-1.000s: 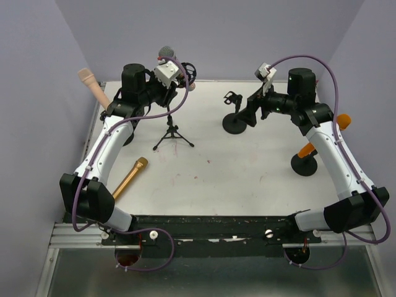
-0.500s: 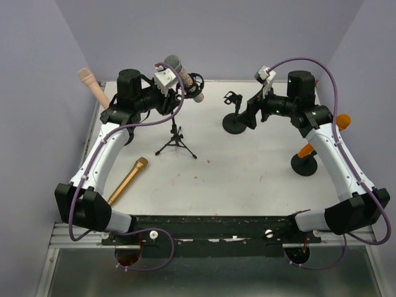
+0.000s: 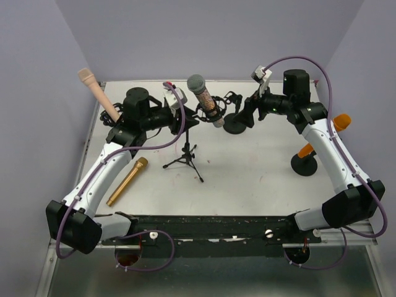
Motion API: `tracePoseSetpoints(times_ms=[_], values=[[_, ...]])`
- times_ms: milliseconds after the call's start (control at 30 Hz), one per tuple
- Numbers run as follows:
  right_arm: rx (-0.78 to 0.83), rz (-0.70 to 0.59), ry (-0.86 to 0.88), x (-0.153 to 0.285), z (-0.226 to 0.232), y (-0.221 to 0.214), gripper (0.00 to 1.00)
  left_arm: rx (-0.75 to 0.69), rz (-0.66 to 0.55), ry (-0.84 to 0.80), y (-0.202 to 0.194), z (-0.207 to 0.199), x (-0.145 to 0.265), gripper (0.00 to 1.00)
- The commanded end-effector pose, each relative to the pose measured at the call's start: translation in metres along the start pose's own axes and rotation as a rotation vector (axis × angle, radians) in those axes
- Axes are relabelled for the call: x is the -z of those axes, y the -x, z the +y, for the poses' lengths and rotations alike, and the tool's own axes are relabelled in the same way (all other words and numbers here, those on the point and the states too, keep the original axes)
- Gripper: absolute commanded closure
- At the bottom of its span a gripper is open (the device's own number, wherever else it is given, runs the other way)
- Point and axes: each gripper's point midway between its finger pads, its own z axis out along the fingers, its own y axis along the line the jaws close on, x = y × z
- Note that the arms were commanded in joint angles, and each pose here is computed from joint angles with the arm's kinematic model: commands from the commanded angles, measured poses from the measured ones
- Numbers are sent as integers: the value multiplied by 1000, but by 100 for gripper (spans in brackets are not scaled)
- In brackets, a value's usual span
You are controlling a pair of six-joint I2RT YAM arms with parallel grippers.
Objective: Remove the microphone from the stand
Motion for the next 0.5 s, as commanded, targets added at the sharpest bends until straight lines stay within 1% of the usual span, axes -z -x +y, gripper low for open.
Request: tracePoseSetpoints(times_ms=[0,133,300,367,467], values=[[43,-44,-6,-1,-4,19,0,-71,-85,-116,29,-37,-11,74],[60,-57,-74,3,-16,27,0,-76,-95,-138,32,-44,-20,75],[110,-55,-111,8,-23,35,0,-82,-106,-143,37,-47,-24,75],[121,-51,-121,10,-25,36,0,-75,-107,-123,35,-46,-24,75],[123,-42,-130,12,-25,33,0,-82,-140,-84,34,-45,-21,75]])
